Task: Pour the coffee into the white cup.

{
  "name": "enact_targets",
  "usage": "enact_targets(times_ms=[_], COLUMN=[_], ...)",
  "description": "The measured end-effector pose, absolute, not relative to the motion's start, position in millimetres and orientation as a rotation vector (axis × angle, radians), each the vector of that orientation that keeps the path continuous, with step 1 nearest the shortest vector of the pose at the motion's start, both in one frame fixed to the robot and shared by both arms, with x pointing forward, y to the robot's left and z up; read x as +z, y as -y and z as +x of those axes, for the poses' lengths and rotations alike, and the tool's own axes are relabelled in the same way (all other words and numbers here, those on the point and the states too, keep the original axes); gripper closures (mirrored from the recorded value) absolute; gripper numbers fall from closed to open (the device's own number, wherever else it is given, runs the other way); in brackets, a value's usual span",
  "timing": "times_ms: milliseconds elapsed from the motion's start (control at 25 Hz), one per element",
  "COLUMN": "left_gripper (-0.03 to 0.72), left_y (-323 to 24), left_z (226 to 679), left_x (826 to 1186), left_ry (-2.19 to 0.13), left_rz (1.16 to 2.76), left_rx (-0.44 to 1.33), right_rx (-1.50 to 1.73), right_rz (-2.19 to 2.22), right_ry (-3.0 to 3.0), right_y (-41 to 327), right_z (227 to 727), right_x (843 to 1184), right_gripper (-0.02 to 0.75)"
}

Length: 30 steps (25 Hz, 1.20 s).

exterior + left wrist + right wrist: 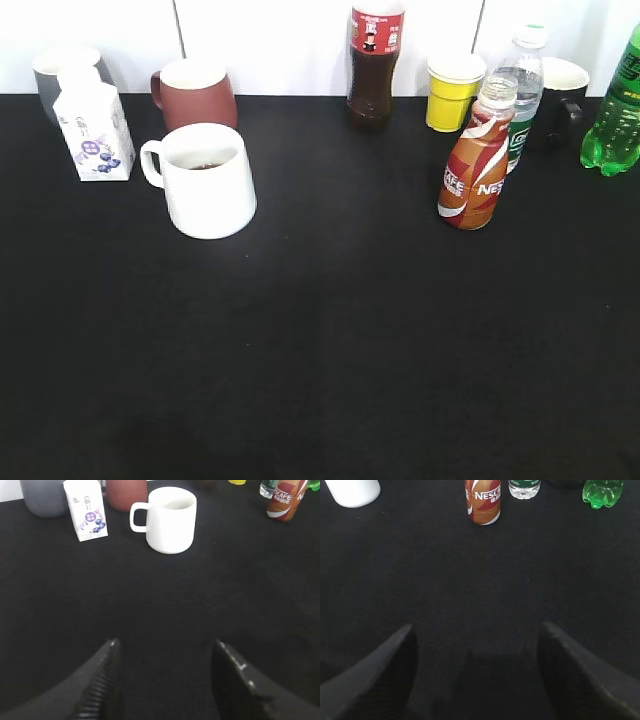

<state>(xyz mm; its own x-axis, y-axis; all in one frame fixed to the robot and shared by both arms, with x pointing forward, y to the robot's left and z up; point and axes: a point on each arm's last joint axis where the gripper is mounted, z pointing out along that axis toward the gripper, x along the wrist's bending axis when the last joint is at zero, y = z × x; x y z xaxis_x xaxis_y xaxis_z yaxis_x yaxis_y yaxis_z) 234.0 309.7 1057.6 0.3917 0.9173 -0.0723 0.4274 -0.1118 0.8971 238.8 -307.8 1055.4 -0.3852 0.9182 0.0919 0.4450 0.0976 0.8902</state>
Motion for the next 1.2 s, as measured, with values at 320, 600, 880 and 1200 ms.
enact_targets(times_ms=[320,600,880,1200], left_gripper=[0.308,0.427,0.447,0.447], left_y=[-307.6,-306.5,-306.2,-306.2], left_z=[231.5,230.6,230.3,230.3], left_x=[1056.8,1056.8,1056.8,1056.8], left_ry=[-1.489,-1.602,-1.634,-1.634], left_rz=[1.532,1.449,1.423,1.423], left_rx=[0.852,0.928,0.950,0.950], right_rx=[1.123,0.998,0.996,0.996], right_rz=[1.526,1.661,1.664,1.664], right_ry=[-1.608,-1.394,-1.386,-1.386], right_y=[307.4,306.0,305.9,305.9], right_z=[233.9,232.3,232.3,232.3], right_x=[1055.6,1055.6,1055.6,1055.6], right_gripper=[0.174,0.174,0.174,0.174])
